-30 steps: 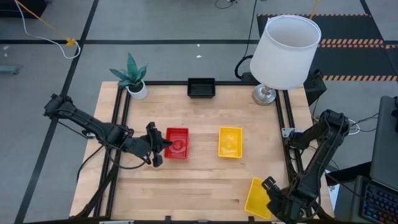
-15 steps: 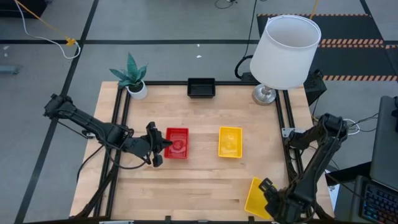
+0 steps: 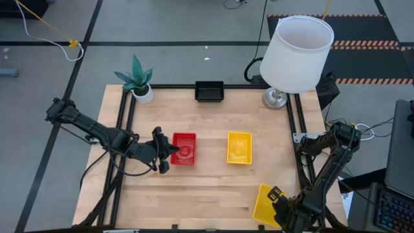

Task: Stack baskets by color
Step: Stack the bottom yellow basket on the stacked top yellow baskets

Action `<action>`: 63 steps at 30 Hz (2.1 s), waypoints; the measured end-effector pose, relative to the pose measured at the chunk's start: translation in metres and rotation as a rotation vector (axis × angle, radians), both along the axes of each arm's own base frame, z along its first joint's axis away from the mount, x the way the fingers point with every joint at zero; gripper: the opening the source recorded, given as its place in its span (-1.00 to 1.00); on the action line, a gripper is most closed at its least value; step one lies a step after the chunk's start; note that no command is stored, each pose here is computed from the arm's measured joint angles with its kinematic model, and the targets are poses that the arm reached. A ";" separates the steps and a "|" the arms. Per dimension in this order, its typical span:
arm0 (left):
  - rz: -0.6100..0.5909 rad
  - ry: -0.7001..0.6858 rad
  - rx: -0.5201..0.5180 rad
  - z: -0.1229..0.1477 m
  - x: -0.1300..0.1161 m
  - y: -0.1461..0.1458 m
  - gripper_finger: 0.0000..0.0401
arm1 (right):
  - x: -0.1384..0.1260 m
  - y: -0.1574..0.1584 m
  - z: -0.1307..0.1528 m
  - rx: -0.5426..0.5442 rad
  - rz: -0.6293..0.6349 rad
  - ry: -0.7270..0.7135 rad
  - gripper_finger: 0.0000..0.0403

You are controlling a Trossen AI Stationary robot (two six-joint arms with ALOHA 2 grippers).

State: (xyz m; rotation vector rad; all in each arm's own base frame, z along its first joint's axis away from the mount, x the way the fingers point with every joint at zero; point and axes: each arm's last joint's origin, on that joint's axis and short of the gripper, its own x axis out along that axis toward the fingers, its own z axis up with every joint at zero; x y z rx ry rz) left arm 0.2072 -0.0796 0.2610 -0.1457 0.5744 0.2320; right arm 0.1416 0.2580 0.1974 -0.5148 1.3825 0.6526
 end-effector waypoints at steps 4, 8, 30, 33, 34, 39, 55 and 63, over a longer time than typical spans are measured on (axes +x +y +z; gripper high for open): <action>0.000 0.000 0.000 0.000 0.000 0.000 -0.87 | 0.000 0.000 0.000 -0.001 0.021 -0.003 -0.73; 0.000 0.000 0.000 0.000 0.000 0.000 -0.87 | 0.000 0.000 0.000 -0.003 0.049 -0.006 -0.89; -0.015 0.006 0.021 0.000 0.000 0.000 -0.87 | 0.004 -0.024 0.043 -0.092 0.211 -0.194 -0.98; -0.017 0.007 0.024 0.000 0.000 0.000 -0.87 | 0.009 -0.030 0.054 -0.172 0.240 -0.222 -0.98; -0.020 0.008 0.027 0.000 0.000 0.000 -0.87 | 0.011 -0.032 0.058 -0.198 0.250 -0.234 -0.98; -0.030 0.011 0.041 0.000 0.000 0.000 -0.87 | 0.022 -0.043 0.073 -0.325 0.294 -0.284 -0.98; -0.061 0.020 0.084 0.000 0.000 0.000 -0.87 | 0.045 -0.098 0.099 -0.617 0.440 -0.356 -0.98; -0.080 0.026 0.117 0.000 0.000 0.001 -0.87 | 0.035 -0.140 0.121 -0.560 0.448 -0.504 -0.99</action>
